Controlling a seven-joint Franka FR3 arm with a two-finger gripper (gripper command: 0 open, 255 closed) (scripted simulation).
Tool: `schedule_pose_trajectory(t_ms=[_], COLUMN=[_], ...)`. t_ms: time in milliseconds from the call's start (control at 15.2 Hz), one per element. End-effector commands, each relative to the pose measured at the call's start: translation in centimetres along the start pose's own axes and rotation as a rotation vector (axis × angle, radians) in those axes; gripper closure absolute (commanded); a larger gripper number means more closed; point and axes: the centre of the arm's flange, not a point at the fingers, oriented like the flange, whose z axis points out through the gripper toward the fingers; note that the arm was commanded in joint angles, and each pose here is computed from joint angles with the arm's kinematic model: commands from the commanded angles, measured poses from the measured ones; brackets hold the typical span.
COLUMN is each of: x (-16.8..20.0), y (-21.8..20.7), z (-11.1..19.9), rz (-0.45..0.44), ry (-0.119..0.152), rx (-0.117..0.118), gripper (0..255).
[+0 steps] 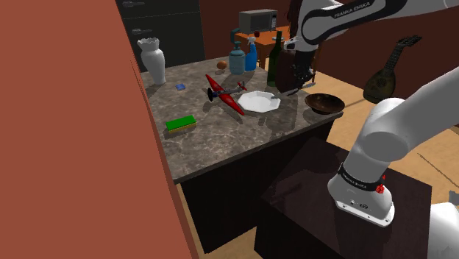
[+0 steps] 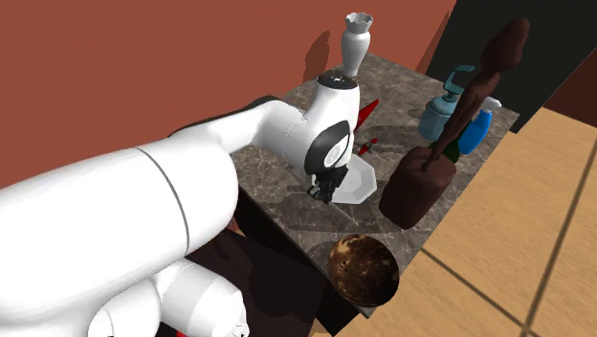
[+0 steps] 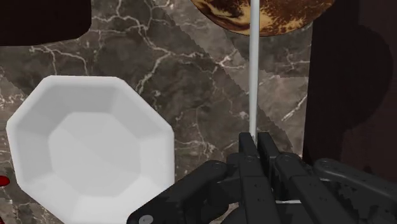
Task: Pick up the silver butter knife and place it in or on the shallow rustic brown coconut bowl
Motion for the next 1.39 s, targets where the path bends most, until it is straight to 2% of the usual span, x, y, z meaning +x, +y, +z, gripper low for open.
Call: schedule_pose_trajectory(t_ms=[0, 858, 1320], x=[-2.7, -19.7, -19.6], y=[-0.6, -3.5, -3.4], z=[0.0, 0.1, 3.7], rz=[-0.001, -0.001, -0.001], ry=[0.000, 0.000, 0.000], rx=[0.000, 0.000, 0.000], gripper=[255, 255, 255])
